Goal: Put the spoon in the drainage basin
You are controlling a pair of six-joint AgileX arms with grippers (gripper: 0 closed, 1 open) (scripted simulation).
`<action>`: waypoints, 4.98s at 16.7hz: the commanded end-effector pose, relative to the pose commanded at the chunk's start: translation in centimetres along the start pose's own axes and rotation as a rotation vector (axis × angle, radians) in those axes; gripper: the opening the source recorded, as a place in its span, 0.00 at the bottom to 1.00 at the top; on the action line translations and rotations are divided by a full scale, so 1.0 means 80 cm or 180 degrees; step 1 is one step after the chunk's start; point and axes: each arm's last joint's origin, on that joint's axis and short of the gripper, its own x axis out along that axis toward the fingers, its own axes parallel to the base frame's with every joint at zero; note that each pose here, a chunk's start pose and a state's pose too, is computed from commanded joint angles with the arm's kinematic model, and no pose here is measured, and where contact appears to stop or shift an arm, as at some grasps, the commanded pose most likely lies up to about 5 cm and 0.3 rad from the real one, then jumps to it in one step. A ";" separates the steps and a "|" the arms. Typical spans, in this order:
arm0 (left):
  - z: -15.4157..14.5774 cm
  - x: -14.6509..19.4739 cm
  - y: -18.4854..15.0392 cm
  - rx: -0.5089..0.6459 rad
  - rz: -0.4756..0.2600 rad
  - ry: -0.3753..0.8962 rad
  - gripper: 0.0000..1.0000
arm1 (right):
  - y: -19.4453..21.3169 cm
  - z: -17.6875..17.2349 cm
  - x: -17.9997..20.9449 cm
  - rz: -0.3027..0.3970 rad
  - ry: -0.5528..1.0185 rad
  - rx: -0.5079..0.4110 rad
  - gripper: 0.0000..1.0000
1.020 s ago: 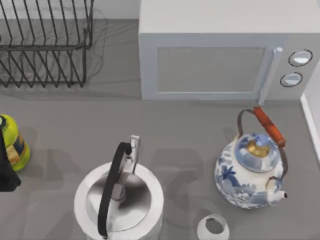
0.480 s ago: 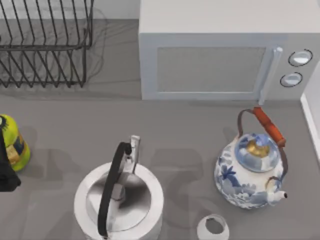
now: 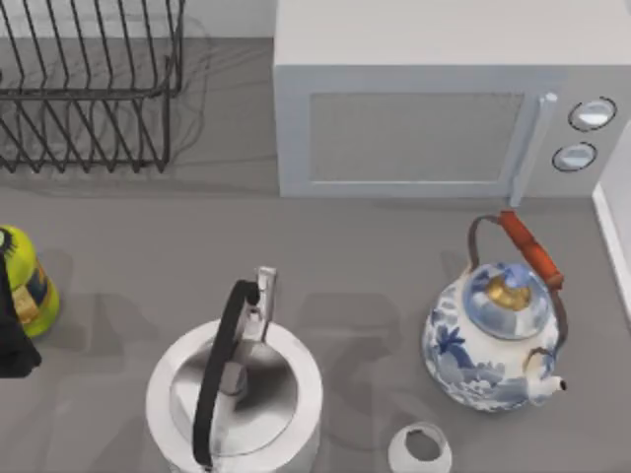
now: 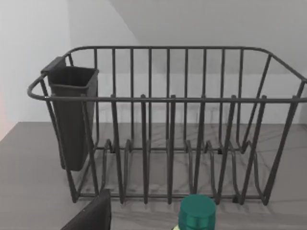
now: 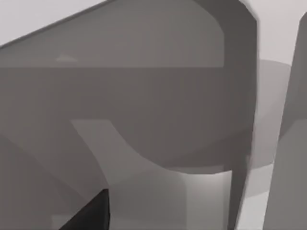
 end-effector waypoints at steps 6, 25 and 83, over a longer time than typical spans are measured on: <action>0.000 0.000 0.000 0.0000 0.0000 0.0000 1.00 | 0.000 0.000 0.000 0.0000 0.0000 0.0000 0.00; 0.000 0.000 0.000 0.0000 0.0000 0.0000 1.00 | 0.001 0.008 -0.149 -0.0060 -0.0095 0.0016 0.00; 0.000 0.000 0.000 0.0000 0.0000 0.0000 1.00 | 0.203 0.322 -0.058 -0.0122 0.0046 0.0016 0.45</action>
